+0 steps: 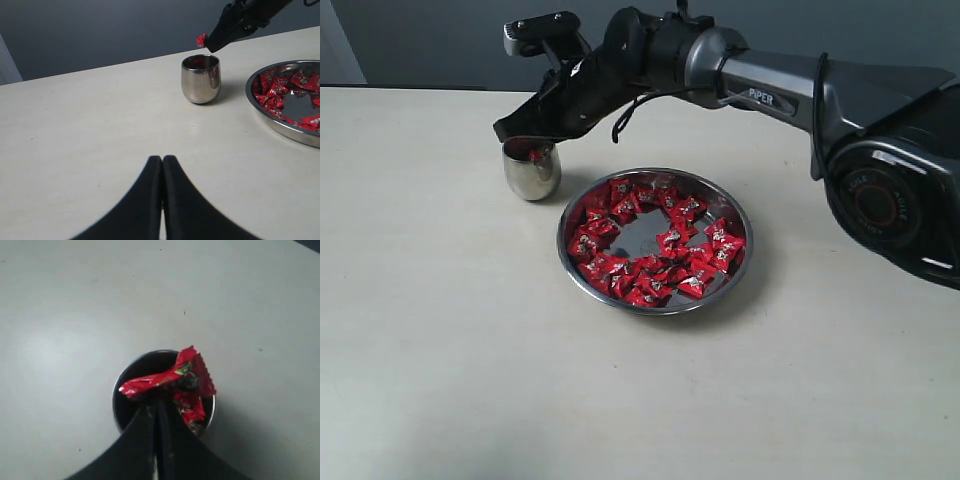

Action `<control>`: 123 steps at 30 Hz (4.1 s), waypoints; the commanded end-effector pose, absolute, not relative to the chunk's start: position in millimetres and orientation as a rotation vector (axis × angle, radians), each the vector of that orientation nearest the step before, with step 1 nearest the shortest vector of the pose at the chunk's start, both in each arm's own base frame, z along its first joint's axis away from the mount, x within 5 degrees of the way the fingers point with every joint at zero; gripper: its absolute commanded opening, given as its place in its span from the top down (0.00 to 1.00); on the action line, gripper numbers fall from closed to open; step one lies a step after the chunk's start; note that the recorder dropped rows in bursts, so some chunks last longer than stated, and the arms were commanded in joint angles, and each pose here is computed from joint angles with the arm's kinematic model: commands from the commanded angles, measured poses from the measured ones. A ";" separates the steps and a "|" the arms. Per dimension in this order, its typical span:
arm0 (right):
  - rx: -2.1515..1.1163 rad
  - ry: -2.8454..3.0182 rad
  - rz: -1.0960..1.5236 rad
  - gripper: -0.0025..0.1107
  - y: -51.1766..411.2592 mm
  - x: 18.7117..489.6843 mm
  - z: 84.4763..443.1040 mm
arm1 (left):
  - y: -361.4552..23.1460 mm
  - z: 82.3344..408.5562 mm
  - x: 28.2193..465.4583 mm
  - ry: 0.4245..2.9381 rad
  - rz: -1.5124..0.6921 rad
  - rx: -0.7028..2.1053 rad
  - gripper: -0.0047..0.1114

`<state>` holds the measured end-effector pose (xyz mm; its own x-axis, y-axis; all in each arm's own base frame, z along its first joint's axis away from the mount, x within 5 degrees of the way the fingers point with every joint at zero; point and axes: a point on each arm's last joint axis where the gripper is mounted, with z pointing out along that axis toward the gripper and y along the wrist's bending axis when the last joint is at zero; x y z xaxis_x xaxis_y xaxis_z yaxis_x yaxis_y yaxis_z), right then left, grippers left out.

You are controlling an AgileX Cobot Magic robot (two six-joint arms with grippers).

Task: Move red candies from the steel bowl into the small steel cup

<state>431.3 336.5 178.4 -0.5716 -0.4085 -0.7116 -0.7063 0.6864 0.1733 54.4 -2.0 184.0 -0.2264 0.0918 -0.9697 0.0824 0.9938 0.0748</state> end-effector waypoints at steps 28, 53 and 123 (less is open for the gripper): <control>-1.176 2.790 0.239 0.63 290.0 388.0 179.6 | -2.3 185.4 54.3 1.787 0.000 0.125 0.96; -1.076 2.948 -0.149 0.63 260.3 381.1 139.0 | -2.3 185.4 54.3 1.787 0.000 0.125 0.96; -1.178 2.796 0.036 0.68 273.3 385.1 146.2 | -2.3 185.4 54.3 1.787 0.000 0.125 0.96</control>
